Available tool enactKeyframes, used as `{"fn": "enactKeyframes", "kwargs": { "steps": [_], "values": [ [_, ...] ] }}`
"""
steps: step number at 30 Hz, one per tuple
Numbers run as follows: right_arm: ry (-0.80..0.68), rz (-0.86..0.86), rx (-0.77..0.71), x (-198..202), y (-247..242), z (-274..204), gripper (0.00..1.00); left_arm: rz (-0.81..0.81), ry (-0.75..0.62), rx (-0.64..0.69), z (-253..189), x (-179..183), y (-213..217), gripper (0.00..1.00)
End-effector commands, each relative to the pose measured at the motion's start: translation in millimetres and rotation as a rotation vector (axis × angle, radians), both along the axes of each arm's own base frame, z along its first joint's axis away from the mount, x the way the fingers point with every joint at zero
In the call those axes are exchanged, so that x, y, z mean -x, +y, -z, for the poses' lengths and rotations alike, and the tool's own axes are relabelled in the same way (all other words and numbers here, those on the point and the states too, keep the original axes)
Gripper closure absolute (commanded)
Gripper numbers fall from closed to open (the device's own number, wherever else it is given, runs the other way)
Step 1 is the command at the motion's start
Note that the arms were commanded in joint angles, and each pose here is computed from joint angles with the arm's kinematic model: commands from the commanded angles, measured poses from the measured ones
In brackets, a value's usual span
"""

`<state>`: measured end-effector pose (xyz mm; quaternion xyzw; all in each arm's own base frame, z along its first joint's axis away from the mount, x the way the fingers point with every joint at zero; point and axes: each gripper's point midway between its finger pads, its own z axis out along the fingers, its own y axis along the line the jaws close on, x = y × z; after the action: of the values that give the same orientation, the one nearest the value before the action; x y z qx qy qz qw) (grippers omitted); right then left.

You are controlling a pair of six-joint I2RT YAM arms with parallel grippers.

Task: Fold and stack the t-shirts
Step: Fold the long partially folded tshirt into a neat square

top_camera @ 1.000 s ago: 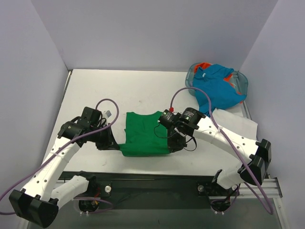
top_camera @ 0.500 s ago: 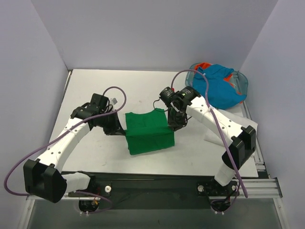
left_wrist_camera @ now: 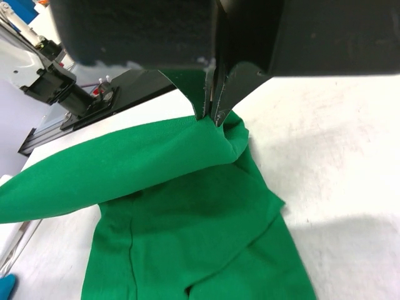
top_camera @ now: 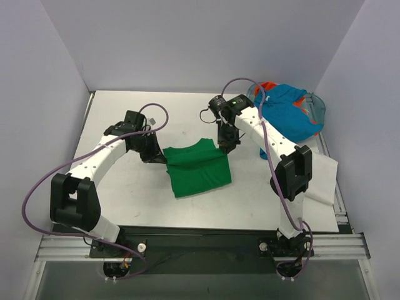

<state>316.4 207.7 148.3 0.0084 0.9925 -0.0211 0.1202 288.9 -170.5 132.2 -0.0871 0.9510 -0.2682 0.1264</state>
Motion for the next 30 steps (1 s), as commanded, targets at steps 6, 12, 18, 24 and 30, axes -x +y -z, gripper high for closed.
{"fn": "enactKeyframes", "kwargs": {
  "steps": [6,12,18,24,30],
  "values": [
    [0.03,-0.019,0.024,-37.9,-14.3,7.1,1.0,-0.043,-0.073,0.004,-4.2,-55.8,11.8,1.0],
    [0.021,-0.009,0.002,-67.0,-10.6,18.0,1.0,-0.087,-0.052,-0.003,8.3,-74.7,21.9,1.0],
    [-0.007,0.015,-0.008,-87.9,-10.5,24.2,1.0,-0.121,-0.047,0.002,16.1,-90.8,27.4,1.0],
    [-0.089,-0.036,-0.219,-126.1,31.6,31.6,0.61,-0.288,-0.15,-0.035,8.6,-131.8,55.0,0.77],
    [-0.199,-0.134,-0.45,-149.9,74.0,4.9,0.02,-0.382,-0.369,-0.011,-28.9,-163.4,68.6,0.37]
  ]
}}
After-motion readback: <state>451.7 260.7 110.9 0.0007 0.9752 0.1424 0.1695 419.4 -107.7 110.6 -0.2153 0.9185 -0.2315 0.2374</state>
